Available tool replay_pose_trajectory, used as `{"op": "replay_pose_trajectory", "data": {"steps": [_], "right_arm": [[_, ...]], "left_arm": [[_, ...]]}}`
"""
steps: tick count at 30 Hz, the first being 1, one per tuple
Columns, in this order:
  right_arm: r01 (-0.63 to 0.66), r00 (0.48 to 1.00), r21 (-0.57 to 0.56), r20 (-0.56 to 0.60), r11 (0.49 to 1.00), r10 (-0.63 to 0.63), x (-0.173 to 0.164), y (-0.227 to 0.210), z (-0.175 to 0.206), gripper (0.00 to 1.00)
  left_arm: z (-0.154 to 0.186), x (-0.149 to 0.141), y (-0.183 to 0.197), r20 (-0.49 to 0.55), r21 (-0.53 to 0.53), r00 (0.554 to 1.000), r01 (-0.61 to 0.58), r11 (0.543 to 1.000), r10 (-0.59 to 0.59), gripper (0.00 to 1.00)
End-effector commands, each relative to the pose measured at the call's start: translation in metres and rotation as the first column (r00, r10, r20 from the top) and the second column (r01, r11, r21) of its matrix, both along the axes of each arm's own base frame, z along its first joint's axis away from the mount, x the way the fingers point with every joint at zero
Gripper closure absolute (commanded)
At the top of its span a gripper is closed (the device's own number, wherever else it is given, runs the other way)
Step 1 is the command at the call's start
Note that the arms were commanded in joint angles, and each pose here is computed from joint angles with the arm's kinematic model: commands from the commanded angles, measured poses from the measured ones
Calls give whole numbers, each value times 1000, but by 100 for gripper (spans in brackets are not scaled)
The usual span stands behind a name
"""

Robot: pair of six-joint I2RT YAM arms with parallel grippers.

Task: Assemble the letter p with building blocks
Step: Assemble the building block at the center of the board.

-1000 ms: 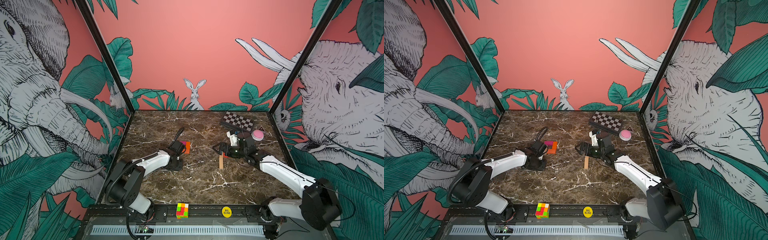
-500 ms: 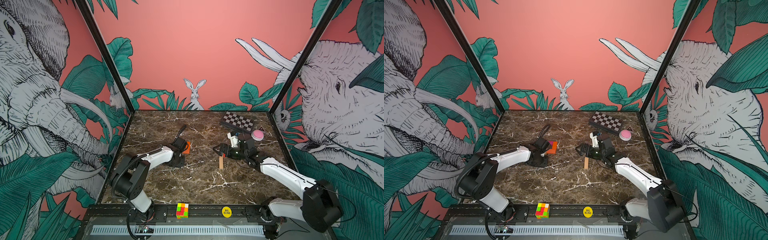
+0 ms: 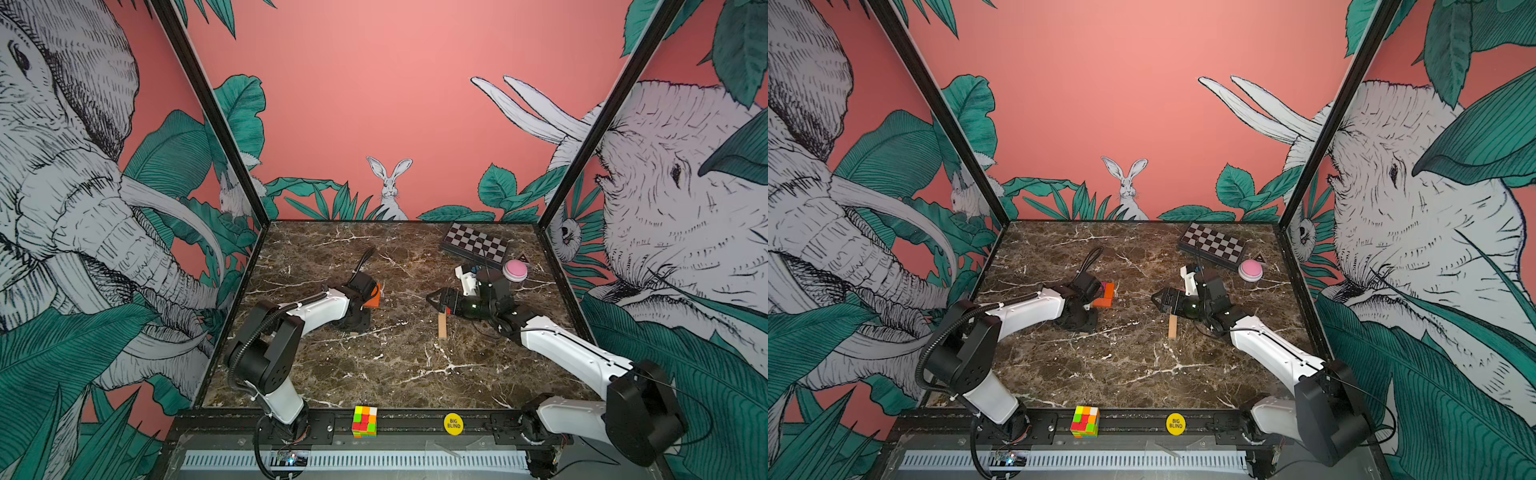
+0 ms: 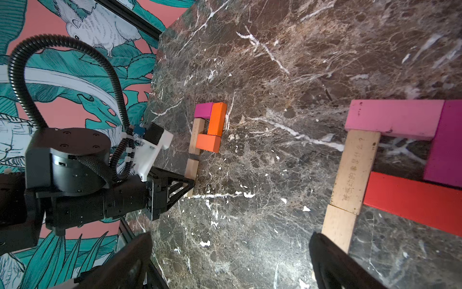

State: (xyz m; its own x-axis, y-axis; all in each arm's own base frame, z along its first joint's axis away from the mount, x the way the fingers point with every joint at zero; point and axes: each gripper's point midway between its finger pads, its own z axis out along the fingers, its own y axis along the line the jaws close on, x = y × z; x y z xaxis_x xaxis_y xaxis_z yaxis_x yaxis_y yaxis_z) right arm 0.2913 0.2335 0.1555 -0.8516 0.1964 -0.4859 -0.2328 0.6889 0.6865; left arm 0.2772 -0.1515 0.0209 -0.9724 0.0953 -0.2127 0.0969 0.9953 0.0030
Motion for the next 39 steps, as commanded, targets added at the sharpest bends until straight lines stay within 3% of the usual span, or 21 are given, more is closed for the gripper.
{"op": "replay_pose_trajectory", "data": {"steps": [1, 39], "right_arm": [[5, 999, 21, 39, 1000, -6, 3, 0, 8, 2], [3, 1000, 14, 13, 1000, -3, 3, 1, -4, 2]], "left_arm": [[-8, -7, 10, -45, 46, 999, -28, 999, 30, 83], [-20, -5, 12, -83, 49, 994, -71, 996, 75, 81]]}}
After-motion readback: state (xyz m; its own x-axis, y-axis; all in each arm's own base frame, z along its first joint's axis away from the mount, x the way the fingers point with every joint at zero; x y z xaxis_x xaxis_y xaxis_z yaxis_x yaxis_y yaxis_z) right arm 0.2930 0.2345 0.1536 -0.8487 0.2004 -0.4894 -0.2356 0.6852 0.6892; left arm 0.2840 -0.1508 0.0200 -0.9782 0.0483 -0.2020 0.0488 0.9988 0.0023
